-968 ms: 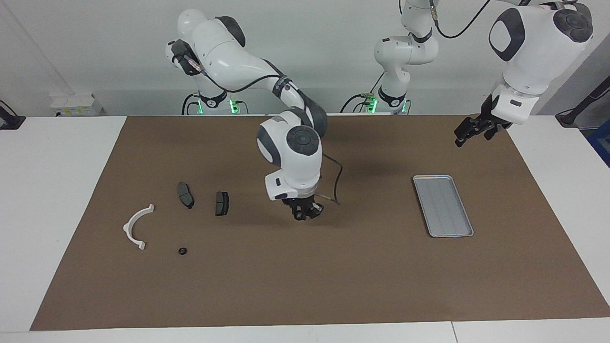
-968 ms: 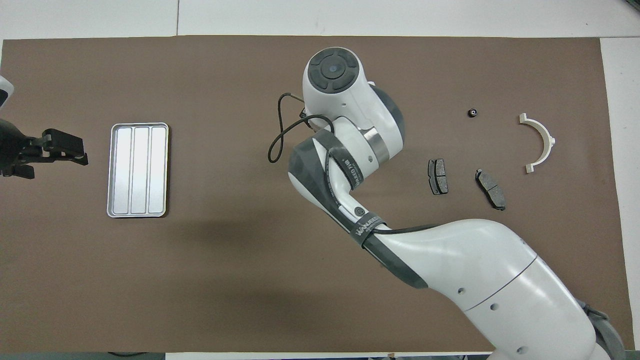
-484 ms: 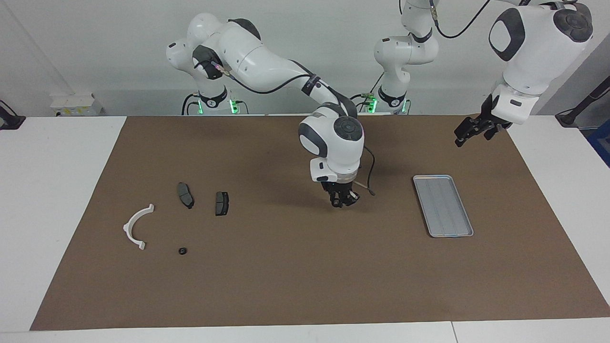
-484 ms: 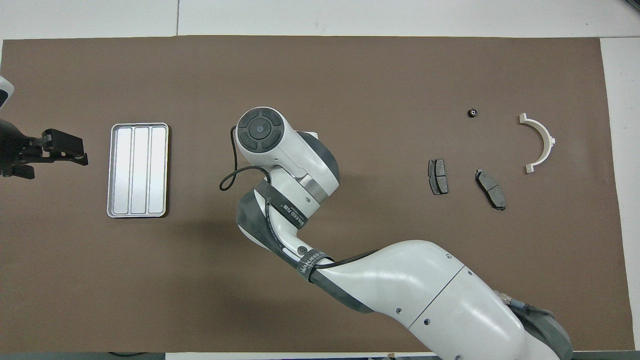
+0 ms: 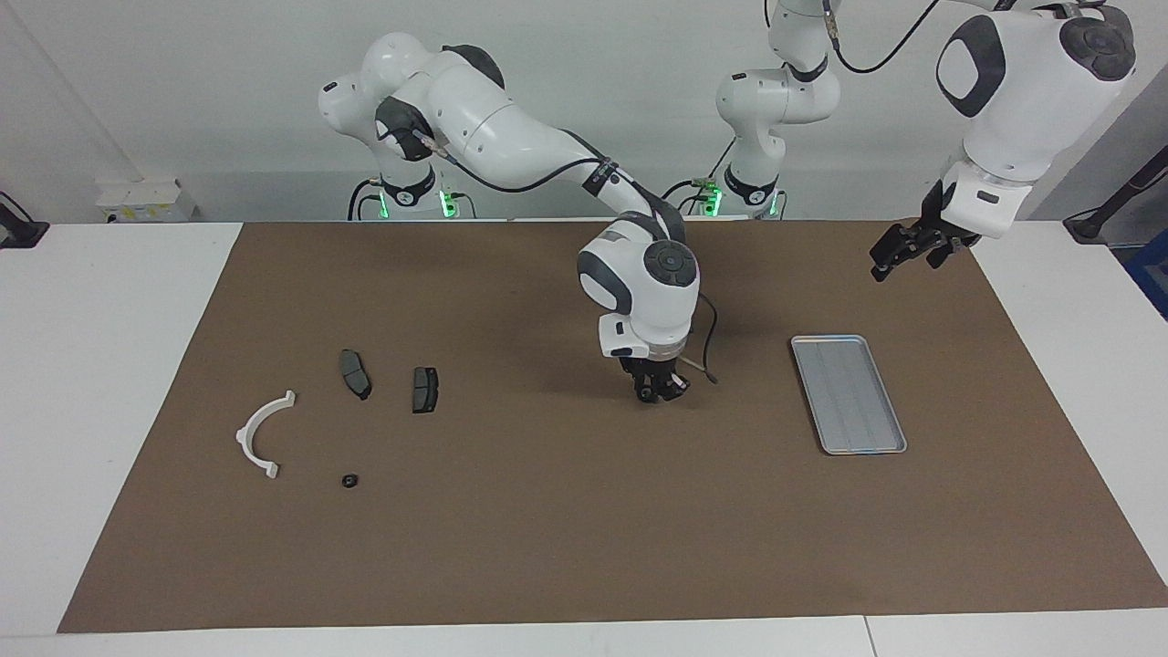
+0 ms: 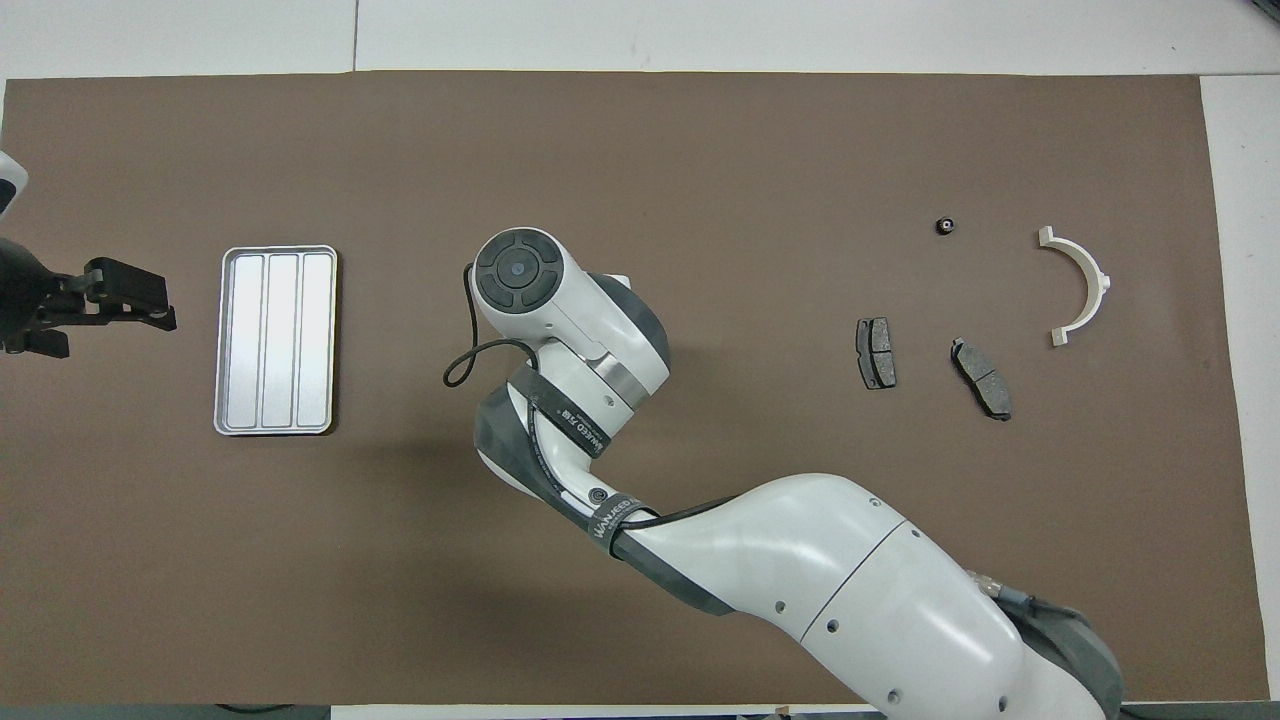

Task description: Pick bearing gear from pile to tray

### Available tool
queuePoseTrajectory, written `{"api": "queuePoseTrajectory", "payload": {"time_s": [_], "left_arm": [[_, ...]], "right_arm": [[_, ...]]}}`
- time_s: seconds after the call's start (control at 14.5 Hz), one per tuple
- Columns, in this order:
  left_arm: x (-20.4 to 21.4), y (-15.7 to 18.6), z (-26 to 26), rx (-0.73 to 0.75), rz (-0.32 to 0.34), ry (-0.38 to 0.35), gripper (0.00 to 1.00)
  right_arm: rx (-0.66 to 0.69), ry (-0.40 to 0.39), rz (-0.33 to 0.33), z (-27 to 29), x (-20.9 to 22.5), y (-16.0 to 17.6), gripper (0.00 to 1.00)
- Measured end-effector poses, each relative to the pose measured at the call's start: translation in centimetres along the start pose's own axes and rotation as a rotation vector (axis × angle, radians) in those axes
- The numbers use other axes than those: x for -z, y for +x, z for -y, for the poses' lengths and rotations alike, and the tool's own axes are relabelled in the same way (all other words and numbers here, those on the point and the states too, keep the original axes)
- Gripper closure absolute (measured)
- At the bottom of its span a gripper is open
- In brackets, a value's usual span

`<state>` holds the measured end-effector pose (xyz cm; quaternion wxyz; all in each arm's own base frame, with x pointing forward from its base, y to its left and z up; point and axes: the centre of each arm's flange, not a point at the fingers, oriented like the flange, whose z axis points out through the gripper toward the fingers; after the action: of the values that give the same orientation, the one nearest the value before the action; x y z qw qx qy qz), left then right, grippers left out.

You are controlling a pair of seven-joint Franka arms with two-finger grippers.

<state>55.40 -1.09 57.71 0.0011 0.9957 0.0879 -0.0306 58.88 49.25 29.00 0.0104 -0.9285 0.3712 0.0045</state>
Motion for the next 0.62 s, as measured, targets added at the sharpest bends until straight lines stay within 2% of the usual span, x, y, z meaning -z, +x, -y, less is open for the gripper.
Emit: {"api": "queuePoseTrajectory", "payload": {"time_s": [0.48, 0.62], "left_arm": [[0.00, 0.00, 0.00, 0.000, 0.000, 0.000, 0.00], [0.00, 0.00, 0.00, 0.000, 0.000, 0.000, 0.00]], "right_arm": [[0.001, 0.001, 0.000, 0.06, -0.14, -0.08, 0.64], [0.003, -0.001, 0.000, 0.06, -0.33, -0.20, 0.49]]}}
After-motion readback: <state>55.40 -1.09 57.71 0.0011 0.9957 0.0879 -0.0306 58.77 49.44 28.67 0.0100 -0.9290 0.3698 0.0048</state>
